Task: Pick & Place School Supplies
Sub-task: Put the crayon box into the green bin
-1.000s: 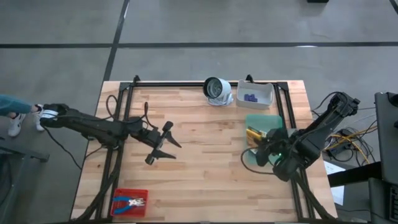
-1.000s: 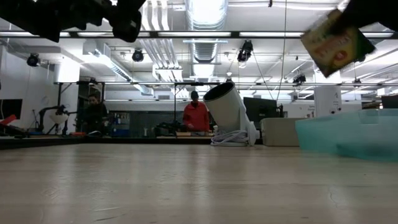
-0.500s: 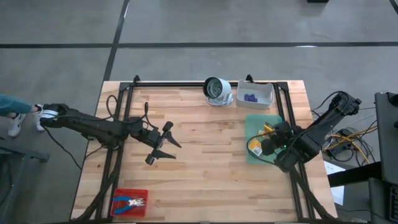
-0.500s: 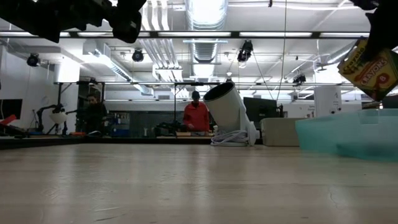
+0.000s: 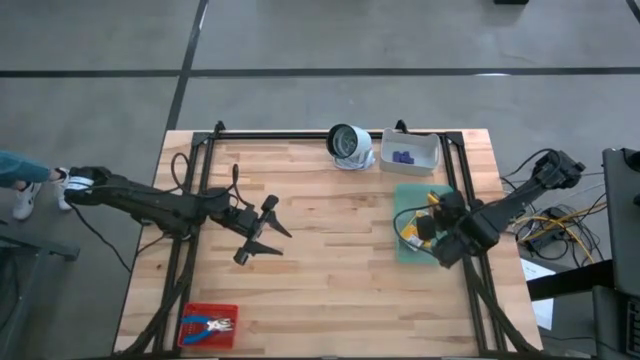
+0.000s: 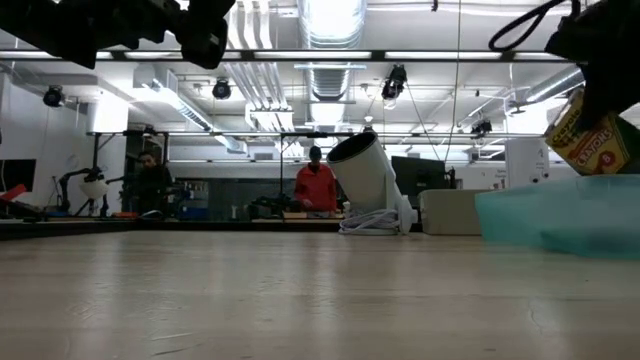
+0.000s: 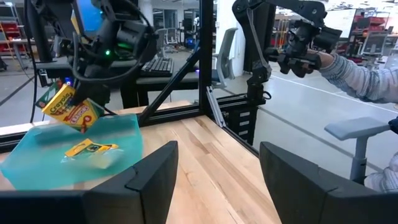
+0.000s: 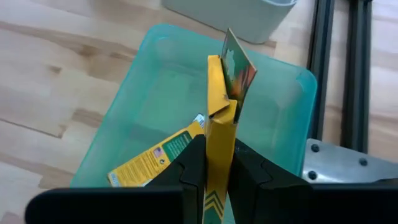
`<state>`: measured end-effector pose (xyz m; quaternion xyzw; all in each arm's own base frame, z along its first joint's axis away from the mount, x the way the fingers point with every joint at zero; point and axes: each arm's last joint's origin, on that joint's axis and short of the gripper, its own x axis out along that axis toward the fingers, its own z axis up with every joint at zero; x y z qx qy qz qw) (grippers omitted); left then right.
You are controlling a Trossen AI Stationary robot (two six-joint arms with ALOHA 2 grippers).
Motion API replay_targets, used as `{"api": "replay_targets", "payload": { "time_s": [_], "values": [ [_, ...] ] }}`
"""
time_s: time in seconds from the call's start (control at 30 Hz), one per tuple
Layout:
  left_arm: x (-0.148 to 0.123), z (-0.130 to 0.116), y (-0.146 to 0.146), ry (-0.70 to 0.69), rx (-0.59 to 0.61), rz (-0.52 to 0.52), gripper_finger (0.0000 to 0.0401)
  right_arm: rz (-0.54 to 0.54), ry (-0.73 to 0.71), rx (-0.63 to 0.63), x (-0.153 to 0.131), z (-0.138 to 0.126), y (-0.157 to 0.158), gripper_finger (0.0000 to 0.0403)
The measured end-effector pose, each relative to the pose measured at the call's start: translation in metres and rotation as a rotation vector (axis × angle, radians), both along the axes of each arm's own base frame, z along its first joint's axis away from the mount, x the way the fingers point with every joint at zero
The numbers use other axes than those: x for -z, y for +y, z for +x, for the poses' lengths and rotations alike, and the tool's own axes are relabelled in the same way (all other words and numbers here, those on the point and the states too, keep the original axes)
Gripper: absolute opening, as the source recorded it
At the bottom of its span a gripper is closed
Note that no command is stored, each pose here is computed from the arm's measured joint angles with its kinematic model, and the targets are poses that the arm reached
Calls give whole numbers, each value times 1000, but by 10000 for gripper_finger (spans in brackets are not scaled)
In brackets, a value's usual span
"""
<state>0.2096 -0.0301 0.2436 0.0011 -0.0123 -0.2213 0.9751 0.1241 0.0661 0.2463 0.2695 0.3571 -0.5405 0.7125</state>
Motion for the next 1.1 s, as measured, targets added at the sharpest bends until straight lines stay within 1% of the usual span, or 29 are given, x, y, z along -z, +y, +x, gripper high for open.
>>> {"api": "replay_targets", "payload": {
  "time_s": [0.13,0.3,0.4,0.43,0.53,0.57,0.7,0.8,0.93,1.1],
  "values": [
    [0,0,0,-3,0,4,232,29,-50,18,8,-3,-5,38],
    [0,0,0,-15,-1,28,232,28,-143,30,16,-9,-14,38],
    [0,0,0,-22,-1,44,232,32,-178,44,15,-10,-19,38],
    [0,0,0,-23,-1,45,232,29,-199,52,14,-9,-20,38],
    [0,0,0,-28,-1,54,232,-37,-273,70,13,-6,-25,38],
    [0,0,0,-29,-2,56,232,-42,-281,79,14,-5,-27,38],
    [0,0,0,-32,-2,61,232,9,-210,96,25,-2,-34,38],
    [0,0,0,-33,-2,62,232,20,-200,33,33,8,-37,38],
    [0,0,0,-32,-2,62,232,3,-154,-77,44,18,-43,38],
    [0,0,0,-31,-2,62,232,61,-62,-92,53,18,-52,38]
  ]
}}
